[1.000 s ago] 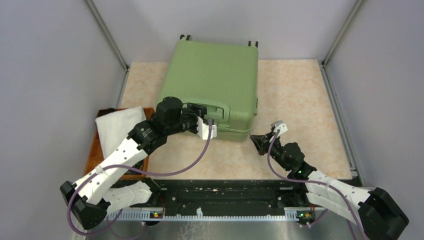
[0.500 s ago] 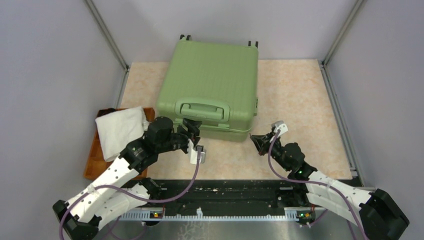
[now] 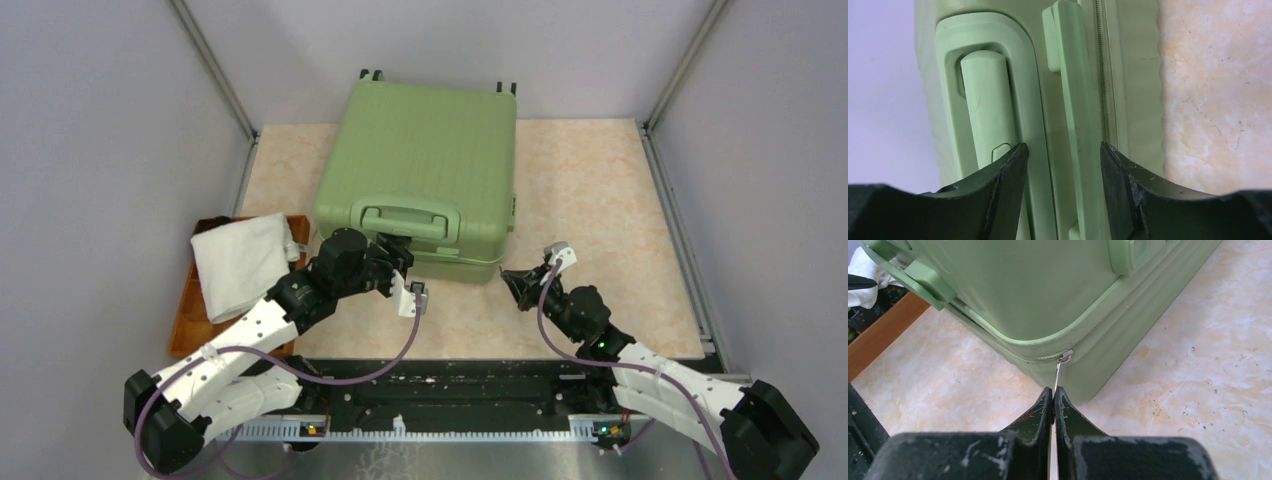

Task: Pack the luggage
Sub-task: Zip the luggage at the center of the board.

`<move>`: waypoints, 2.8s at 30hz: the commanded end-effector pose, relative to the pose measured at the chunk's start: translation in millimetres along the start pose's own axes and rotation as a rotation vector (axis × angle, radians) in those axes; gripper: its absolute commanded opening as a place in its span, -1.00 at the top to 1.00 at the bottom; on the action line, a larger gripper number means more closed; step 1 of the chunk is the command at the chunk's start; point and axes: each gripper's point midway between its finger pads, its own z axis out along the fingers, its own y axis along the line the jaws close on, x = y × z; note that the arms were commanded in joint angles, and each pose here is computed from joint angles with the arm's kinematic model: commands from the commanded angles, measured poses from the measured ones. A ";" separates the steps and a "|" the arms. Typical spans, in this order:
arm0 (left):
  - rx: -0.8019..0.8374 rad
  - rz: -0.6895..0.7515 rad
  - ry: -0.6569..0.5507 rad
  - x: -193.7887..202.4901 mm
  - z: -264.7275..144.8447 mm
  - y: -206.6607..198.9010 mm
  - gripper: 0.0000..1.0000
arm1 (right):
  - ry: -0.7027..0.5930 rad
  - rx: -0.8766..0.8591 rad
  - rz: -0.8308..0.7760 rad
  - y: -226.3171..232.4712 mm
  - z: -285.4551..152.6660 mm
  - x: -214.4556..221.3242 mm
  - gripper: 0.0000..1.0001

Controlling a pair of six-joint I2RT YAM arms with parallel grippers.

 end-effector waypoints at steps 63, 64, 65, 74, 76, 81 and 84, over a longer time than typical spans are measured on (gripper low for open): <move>-0.401 -0.030 -0.041 -25.7 -37.0 116.1 1.00 | 0.030 -0.115 0.020 24.7 -6.9 2.9 1.00; -0.400 -0.044 -0.045 -26.4 -36.0 118.0 1.00 | 0.026 -0.130 0.016 27.0 -7.5 1.9 1.00; -0.402 -0.052 -0.046 -26.8 -35.7 120.6 1.00 | 0.023 -0.140 0.016 28.9 -7.8 1.0 1.00; -0.132 -0.095 -0.076 -32.8 -17.1 77.6 0.85 | 0.031 -0.131 0.013 27.7 -8.3 1.1 1.00; -0.075 -0.147 -0.070 -30.0 -14.7 58.2 0.49 | 0.020 -0.120 0.014 25.7 -8.5 -0.9 1.00; 0.010 -0.111 -0.092 -23.9 -15.9 1.6 -0.01 | 0.022 -0.102 0.014 22.5 -7.9 0.2 1.00; 0.001 -0.034 -0.115 -22.2 -20.1 -20.1 -0.27 | 0.037 -0.103 0.010 22.3 -7.2 3.2 1.00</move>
